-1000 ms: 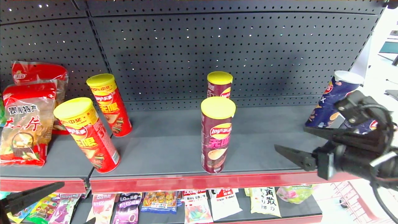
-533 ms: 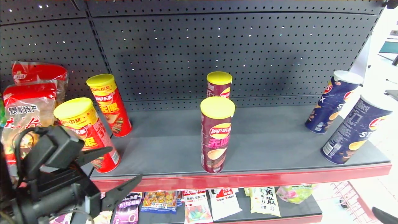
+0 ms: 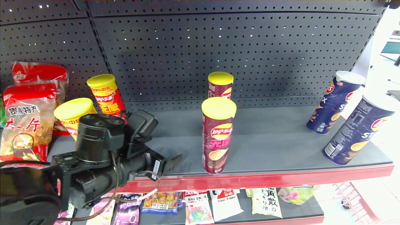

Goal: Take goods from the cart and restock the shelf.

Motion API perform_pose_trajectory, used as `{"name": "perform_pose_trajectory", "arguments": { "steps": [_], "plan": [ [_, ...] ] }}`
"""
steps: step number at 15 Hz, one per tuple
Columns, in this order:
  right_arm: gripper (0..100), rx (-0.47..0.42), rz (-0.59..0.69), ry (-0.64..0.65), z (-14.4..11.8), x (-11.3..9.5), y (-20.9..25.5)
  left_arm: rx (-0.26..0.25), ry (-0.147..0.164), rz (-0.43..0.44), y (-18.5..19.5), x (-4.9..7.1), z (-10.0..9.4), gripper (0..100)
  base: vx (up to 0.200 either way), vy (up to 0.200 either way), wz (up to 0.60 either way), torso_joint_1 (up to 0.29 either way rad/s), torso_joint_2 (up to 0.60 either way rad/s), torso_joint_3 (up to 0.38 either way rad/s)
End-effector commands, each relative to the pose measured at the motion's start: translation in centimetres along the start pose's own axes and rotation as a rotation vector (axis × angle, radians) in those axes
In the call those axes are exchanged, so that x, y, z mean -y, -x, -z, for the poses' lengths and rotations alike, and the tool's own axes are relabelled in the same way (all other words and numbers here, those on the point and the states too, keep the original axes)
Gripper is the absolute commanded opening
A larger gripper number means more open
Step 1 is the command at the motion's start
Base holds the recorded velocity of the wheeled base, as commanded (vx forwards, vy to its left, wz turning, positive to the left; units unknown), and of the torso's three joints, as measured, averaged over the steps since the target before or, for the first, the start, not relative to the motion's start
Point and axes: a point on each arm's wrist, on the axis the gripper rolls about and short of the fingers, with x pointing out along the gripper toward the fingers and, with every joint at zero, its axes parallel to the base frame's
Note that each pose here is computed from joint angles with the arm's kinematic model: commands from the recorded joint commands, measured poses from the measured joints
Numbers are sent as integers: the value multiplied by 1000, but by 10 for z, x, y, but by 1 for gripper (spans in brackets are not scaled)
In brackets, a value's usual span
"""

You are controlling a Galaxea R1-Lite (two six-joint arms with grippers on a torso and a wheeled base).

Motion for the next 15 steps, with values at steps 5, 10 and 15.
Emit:
{"name": "perform_pose_trajectory", "arguments": {
  "steps": [5,10,15],
  "plan": [
    [100,4,1,-1,1,0,1,-62,-9,-18,-45,8,3,100,0,0,0,0,0,0],
    [100,-1,2,-22,2,0,1,-73,-17,-4,-55,14,5,100,0,0,0,0,0,0],
    [100,-7,3,-24,4,0,0,-64,-22,7,-70,20,0,100,0,0,0,0,0,0]
  ]
}}
